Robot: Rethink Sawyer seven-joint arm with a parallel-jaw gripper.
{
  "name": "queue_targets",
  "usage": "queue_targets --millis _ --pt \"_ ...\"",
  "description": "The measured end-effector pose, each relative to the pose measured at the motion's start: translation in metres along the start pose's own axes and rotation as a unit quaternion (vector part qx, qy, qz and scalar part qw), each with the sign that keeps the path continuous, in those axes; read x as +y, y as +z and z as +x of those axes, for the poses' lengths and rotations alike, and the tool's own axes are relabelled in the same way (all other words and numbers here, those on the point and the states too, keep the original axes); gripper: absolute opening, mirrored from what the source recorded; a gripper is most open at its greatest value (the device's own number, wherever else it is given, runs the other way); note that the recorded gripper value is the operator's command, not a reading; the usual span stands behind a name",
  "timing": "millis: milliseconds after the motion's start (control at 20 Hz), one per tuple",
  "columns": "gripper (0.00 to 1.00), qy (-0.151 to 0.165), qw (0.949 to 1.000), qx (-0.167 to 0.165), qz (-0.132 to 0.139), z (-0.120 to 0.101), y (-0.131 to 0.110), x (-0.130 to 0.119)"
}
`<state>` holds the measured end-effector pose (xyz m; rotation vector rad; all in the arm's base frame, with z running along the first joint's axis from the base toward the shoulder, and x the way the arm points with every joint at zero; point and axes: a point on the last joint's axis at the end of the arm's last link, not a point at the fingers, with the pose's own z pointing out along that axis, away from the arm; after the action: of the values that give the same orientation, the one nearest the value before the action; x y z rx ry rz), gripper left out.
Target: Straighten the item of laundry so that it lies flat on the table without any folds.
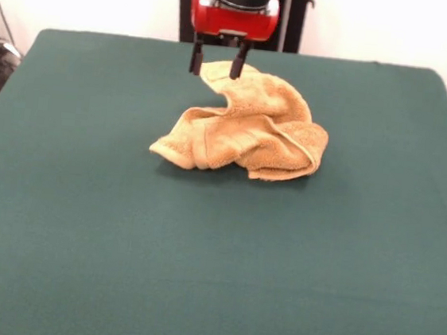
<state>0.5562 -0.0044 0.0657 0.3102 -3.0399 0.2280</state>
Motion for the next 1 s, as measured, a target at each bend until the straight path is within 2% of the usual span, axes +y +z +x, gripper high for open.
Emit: queue_targets --millis 500,1000 --pt "1.00 -0.012 0.9998 0.002 0.013 -0.002 -0.006 0.020" --pt "1.00 -0.005 0.9999 0.002 0.009 -0.005 -0.010 0.029"
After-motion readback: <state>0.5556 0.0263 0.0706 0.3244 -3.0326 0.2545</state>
